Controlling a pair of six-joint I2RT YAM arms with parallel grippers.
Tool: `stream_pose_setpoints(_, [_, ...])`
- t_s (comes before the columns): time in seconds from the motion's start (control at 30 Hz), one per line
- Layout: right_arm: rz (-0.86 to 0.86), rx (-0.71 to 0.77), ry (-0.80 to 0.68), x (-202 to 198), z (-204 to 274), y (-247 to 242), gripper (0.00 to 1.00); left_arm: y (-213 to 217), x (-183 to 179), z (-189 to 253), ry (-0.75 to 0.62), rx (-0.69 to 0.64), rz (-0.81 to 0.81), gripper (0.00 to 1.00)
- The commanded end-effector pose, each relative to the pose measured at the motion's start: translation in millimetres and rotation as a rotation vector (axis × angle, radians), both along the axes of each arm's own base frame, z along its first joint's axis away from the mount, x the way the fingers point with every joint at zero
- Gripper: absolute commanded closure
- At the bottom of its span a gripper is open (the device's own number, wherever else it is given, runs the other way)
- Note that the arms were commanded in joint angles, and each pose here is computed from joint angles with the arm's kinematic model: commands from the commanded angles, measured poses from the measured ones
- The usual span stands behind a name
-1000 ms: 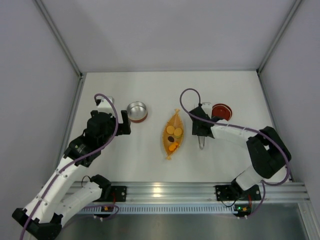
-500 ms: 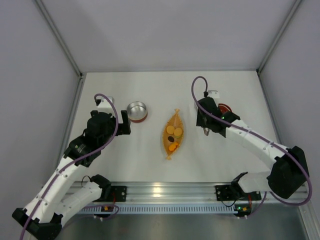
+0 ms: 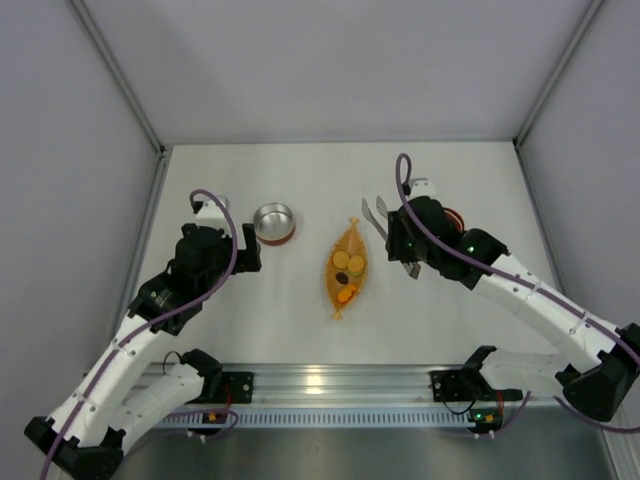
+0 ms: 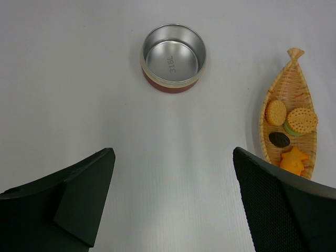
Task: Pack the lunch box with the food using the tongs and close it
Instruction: Pick up the clamp at the center of the board, then pick up the fake food from the plate.
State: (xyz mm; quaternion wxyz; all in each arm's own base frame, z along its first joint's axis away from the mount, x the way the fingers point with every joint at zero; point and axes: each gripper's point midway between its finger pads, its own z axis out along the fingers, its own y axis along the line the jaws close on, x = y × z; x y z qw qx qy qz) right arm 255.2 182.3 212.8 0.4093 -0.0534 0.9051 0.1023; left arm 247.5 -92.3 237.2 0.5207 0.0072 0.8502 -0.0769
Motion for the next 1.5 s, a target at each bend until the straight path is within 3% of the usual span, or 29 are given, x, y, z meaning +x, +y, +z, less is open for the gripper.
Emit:
stream_pose_setpoints(0.0, [0.104, -0.001, 0.007, -23, 17, 14, 0.60, 3, 0, 4, -0.025, -0.006, 0.011, 0.01])
stream_pose_setpoints(0.47, [0.191, -0.073, 0.081, -66, -17, 22, 0.61, 3, 0, 1, -0.017, -0.005, 0.011, 0.01])
stream_pose_setpoints(1.47, [0.197, -0.189, 0.117, -82, -46, 18, 0.52, 2, -1, 1, -0.015, -0.009, 0.006, 0.01])
